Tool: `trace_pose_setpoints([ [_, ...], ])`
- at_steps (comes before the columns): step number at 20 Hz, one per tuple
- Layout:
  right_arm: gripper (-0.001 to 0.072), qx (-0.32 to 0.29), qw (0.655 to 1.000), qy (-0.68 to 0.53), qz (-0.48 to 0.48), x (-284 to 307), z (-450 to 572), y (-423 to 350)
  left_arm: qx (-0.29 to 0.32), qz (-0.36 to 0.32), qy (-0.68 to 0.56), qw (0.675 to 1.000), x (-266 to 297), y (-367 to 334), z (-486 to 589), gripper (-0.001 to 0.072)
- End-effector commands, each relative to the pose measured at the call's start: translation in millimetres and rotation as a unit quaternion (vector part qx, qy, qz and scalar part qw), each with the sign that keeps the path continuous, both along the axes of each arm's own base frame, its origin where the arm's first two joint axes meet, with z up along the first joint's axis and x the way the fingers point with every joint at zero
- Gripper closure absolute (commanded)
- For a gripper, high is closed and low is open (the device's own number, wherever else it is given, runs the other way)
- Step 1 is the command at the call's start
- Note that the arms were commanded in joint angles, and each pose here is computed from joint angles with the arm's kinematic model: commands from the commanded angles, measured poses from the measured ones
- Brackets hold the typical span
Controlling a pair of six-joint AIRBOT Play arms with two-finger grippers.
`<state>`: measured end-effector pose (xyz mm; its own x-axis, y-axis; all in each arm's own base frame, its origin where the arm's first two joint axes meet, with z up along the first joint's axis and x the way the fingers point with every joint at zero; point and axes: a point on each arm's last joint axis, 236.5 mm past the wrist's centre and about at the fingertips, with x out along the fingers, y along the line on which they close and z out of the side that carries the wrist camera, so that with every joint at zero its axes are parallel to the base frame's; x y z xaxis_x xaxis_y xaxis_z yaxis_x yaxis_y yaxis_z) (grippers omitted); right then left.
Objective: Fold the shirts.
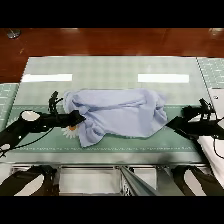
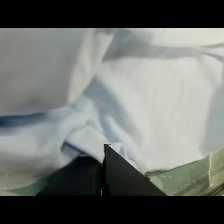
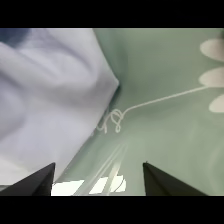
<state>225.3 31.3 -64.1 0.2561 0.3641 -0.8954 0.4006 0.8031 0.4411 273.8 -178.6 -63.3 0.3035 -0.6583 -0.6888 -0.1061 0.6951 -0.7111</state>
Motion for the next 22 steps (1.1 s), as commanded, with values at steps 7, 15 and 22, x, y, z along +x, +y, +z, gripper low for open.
trace_pose_setpoints([
  [7,0.0090,0.131,0.989,0.016,-0.072,46,-28,34,-0.011,-0.020,-0.014,1.000,5,-10,15,0.0684],
  [15,0.0693,0.136,0.989,0.002,0.058,103,-8,101,-0.021,-0.001,-0.031,0.999,19,1,32,0.0684],
  [22,0.0695,0.011,0.904,-0.397,0.158,197,342,87,-0.030,0.018,-0.456,0.890,104,39,405,0.0686],
])
